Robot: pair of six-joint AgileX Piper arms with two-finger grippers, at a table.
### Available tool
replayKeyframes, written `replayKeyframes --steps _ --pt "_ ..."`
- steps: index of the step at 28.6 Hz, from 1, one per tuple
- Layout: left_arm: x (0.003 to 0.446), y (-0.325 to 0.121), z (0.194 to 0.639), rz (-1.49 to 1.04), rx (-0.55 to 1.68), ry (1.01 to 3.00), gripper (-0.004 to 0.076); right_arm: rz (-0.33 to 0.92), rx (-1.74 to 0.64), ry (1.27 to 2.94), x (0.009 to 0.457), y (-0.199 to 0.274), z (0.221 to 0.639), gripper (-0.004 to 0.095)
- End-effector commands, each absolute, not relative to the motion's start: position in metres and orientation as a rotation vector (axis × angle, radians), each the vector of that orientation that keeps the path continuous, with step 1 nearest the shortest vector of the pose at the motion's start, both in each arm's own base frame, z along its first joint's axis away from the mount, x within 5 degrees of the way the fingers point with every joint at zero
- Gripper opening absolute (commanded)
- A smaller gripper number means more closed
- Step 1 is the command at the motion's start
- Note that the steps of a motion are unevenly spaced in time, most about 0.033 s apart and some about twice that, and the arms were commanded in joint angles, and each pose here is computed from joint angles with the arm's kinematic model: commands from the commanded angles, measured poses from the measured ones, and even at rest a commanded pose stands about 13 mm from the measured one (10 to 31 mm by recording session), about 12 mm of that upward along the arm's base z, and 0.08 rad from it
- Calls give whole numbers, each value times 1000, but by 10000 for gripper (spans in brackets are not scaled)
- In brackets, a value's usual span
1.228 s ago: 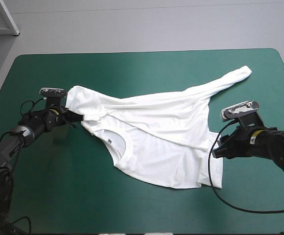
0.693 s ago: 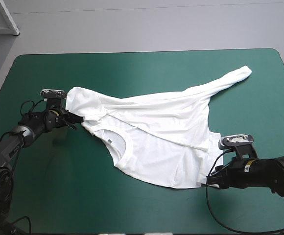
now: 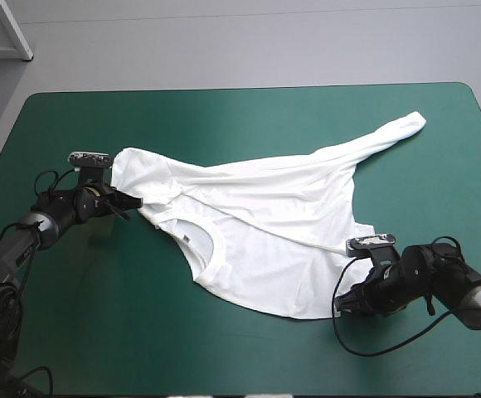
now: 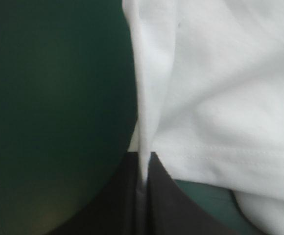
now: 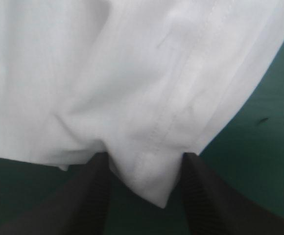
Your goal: Fold the cloth
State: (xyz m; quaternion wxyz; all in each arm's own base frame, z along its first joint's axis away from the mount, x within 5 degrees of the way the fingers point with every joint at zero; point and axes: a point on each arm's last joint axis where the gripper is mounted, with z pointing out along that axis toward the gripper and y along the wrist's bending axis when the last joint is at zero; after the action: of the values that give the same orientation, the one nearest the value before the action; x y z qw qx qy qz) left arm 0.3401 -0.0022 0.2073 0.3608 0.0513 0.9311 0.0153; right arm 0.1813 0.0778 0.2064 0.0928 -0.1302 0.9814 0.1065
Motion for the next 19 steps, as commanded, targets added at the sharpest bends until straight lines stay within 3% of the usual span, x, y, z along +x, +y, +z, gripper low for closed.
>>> replayKeyframes --steps 1,3,10,14,19 --pt "344 -3 232 40 123 2294 19 346 -405 2926 186 82 195 152" --pt "344 -3 232 40 123 2294 19 342 -418 2896 188 82 196 -19" --pt "340 -3 231 37 126 2332 19 349 -391 2668 194 82 234 -8" --pt "335 -4 247 34 122 2312 19 318 -380 2441 194 78 292 -10" --pt "320 -4 300 25 110 2217 19 265 -394 2174 188 71 377 -14"
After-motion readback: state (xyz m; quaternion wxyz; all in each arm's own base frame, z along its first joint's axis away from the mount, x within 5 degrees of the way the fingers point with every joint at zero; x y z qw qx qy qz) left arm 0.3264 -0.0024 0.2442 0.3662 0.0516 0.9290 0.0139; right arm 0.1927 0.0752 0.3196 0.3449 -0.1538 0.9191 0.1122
